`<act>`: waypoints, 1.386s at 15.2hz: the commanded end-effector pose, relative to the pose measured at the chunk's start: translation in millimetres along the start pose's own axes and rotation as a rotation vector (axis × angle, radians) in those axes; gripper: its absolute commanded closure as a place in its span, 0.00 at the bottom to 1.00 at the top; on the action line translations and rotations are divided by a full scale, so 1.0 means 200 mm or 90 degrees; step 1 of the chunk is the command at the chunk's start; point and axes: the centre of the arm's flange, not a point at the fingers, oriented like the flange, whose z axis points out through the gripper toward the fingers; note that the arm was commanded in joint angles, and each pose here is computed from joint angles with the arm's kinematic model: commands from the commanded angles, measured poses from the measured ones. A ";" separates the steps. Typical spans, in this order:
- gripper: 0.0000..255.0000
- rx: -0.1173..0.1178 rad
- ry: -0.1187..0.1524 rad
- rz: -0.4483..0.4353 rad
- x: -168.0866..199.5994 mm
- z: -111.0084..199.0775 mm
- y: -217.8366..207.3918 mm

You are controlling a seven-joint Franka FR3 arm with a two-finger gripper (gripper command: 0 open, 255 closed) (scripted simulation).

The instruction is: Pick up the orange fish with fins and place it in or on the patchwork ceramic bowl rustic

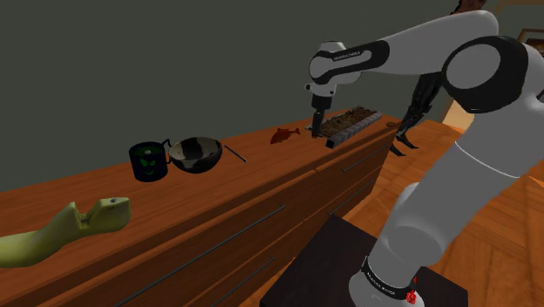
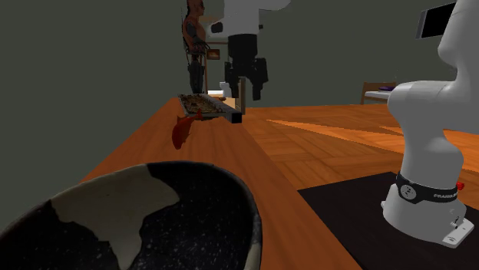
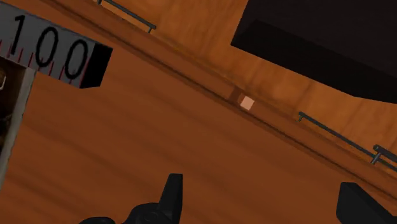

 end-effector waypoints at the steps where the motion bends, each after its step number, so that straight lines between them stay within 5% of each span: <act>1: 0.00 -0.002 0.008 -0.028 0.06 0.03 0.13; 10: 0.00 -0.004 0.045 -0.143 0.35 0.11 0.61; 21: 0.00 -0.004 0.047 -0.147 0.38 0.32 0.63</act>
